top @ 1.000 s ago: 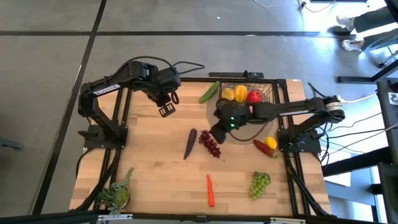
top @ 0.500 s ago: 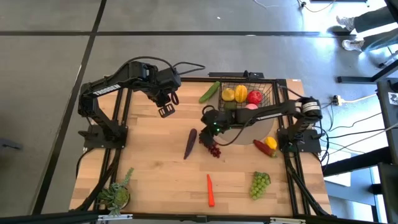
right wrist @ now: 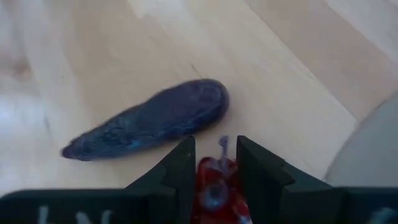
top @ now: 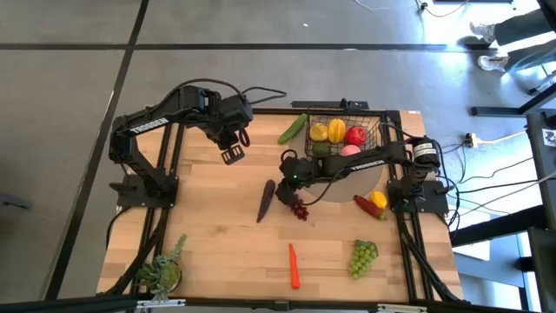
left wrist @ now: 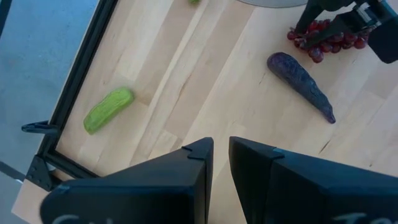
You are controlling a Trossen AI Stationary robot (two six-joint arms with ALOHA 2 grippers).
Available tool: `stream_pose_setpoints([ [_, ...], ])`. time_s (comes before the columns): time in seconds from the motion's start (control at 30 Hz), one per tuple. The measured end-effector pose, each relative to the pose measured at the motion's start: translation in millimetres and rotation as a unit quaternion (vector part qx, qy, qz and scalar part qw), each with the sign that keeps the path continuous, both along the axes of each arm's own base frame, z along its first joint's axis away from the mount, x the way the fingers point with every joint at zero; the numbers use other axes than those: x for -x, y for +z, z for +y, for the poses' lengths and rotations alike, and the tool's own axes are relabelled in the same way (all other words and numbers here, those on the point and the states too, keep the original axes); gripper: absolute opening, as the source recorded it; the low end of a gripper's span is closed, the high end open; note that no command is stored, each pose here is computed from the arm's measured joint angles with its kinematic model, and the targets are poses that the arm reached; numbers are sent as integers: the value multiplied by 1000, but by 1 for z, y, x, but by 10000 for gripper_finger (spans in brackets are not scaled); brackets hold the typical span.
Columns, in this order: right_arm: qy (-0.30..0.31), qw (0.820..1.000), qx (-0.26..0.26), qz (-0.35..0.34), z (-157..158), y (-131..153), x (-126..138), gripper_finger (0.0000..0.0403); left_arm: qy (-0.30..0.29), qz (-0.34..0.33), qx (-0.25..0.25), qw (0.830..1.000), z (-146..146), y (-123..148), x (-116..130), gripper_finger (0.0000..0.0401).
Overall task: Build produce basket
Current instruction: Put the red grapes into the black wire basket
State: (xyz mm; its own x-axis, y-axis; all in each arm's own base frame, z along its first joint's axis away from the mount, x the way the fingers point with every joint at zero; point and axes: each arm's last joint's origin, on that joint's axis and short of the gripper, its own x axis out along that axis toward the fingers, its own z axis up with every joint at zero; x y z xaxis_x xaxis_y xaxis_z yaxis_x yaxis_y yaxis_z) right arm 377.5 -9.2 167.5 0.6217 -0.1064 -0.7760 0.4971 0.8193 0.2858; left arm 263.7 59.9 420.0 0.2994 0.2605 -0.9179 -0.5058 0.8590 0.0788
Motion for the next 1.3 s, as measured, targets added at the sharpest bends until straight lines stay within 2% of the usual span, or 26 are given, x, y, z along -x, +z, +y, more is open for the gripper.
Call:
stream_pose_setpoints([
  [0.53, 9, 1000, 4, 27, 0, -17, -2, 106, 0, 0, 0, 1000, 0, 0, 0, 41],
  [0.63, 6, 1000, 9, 26, 0, -17, -2, 82, 0, 0, 0, 1000, 0, 0, 0, 41],
  [0.8, -3, 999, 25, 27, 0, -17, -2, 10, 0, 0, 0, 1000, 0, 0, 0, 41],
  [0.97, -10, 999, 44, 28, 4, -17, -2, 2, 0, 0, 0, 1000, 0, 0, 0, 41],
  [1.13, -3, 998, 43, 35, 9, -4, 1, 1, 0, 0, 0, 1000, 0, 0, 0, 41],
  [1.3, 12, 995, 70, 64, 15, 29, -1, 0, 0, 0, 0, 1000, 0, 0, 0, 41],
])
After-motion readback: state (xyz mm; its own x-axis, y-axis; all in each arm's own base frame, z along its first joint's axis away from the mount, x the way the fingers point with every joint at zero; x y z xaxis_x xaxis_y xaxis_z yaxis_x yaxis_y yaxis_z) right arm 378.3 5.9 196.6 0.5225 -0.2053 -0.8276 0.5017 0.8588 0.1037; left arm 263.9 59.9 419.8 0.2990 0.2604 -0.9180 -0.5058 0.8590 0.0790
